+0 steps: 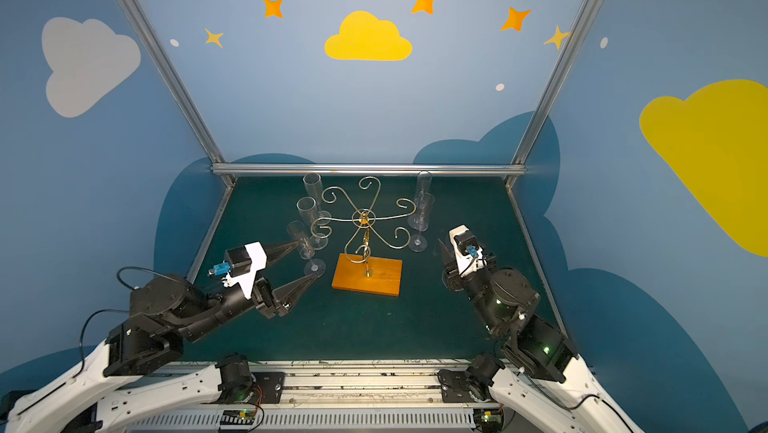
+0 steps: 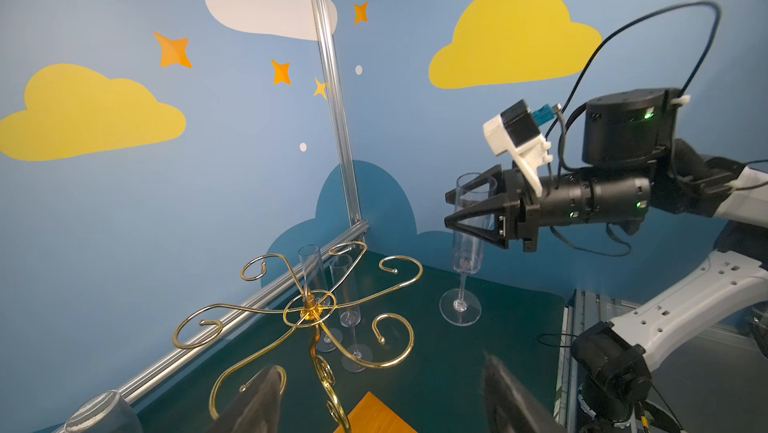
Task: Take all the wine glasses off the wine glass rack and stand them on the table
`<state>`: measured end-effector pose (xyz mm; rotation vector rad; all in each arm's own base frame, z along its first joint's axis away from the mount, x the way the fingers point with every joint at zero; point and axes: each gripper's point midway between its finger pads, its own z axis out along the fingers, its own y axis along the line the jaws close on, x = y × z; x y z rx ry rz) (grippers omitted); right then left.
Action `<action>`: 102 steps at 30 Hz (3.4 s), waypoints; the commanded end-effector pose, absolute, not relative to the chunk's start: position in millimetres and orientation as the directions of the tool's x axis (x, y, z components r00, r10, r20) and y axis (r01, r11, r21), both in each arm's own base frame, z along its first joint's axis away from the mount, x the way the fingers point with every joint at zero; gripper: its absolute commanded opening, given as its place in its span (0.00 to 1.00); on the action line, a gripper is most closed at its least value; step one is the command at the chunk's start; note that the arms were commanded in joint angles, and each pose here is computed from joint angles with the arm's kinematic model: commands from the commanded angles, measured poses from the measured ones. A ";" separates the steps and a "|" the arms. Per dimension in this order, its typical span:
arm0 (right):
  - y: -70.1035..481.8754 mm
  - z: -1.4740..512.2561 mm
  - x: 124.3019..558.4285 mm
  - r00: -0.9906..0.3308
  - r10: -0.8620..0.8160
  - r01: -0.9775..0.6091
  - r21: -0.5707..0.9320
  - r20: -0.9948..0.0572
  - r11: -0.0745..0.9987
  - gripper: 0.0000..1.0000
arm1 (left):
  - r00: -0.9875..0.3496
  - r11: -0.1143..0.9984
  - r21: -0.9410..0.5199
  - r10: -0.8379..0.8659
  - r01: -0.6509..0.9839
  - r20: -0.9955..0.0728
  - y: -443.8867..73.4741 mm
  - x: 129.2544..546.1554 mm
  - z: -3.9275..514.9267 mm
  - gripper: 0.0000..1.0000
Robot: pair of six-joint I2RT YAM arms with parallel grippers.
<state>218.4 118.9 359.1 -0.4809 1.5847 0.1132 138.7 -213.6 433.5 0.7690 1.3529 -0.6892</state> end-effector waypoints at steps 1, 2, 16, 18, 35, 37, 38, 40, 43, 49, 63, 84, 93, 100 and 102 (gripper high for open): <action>128.6 355.7 228.3 -0.007 -0.109 -0.414 -0.097 -0.994 0.905 0.30 | 0.089 0.586 0.055 -0.029 0.809 -0.996 -207.3 135.5 443.5 0.75; 129.8 348.4 233.3 -0.027 -0.097 -0.421 -0.077 -0.995 0.904 0.30 | 0.087 0.585 0.052 -0.031 0.809 -0.996 -206.9 135.2 443.3 0.76; 138.6 282.3 280.9 -0.059 -0.017 -0.518 0.016 -0.998 0.855 0.29 | 0.065 0.604 0.030 -0.036 0.797 -0.997 -209.7 141.5 442.5 0.77; 140.6 278.3 282.5 -0.037 -0.026 -0.529 -0.002 -0.999 0.849 0.29 | 0.065 0.605 0.030 -0.036 0.796 -0.997 -211.4 142.5 443.1 0.77; 158.5 261.0 308.7 -0.112 -0.124 -0.586 -0.035 -0.986 0.810 0.30 | 0.055 0.610 0.029 -0.024 0.792 -0.998 -217.7 147.3 441.5 0.77; 159.0 261.7 311.9 -0.115 -0.119 -0.582 -0.030 -0.986 0.813 0.30 | 0.055 0.613 0.029 -0.023 0.790 -0.998 -217.8 147.9 441.3 0.77; 159.4 261.1 313.2 -0.113 -0.121 -0.582 -0.033 -0.986 0.812 0.30 | 0.055 0.613 0.031 -0.021 0.789 -0.998 -218.2 148.4 440.9 0.77; 160.8 258.8 316.3 -0.109 -0.120 -0.584 -0.035 -0.987 0.811 0.30 | 0.056 0.614 0.032 -0.020 0.789 -0.998 -218.8 148.7 440.6 0.77; 163.3 256.0 322.2 -0.105 -0.122 -0.586 -0.038 -0.987 0.809 0.30 | 0.057 0.616 0.036 -0.014 0.787 -0.998 -220.3 150.1 439.6 0.77; 167.6 254.3 333.8 -0.101 -0.113 -0.587 -0.032 -0.989 0.809 0.31 | 0.059 0.620 0.041 -0.010 0.783 -0.998 -221.3 151.5 439.2 0.78; 172.7 241.9 346.1 -0.111 -0.116 -0.591 -0.028 -0.987 0.806 0.33 | 0.065 0.628 0.060 0.015 0.776 -0.998 -224.5 155.4 436.8 0.78; 168.9 225.1 343.3 -0.155 -0.130 -0.579 -0.016 -0.979 0.815 0.63 | 0.057 0.632 0.057 0.021 0.773 -0.998 -222.8 155.5 433.0 0.78; 165.9 227.4 338.8 -0.154 -0.130 -0.573 -0.018 -0.979 0.820 0.72 | 0.058 0.629 0.055 0.015 0.776 -0.998 -221.4 153.9 433.7 0.78; 164.9 230.4 336.3 -0.150 -0.131 -0.572 -0.023 -0.980 0.820 0.75 | 0.060 0.631 0.051 0.008 0.774 -0.998 -219.2 153.1 433.9 0.78; 164.6 231.7 335.8 -0.149 -0.130 -0.572 -0.022 -0.980 0.820 0.76 | 0.060 0.632 0.052 0.008 0.773 -0.998 -218.0 152.8 432.9 0.79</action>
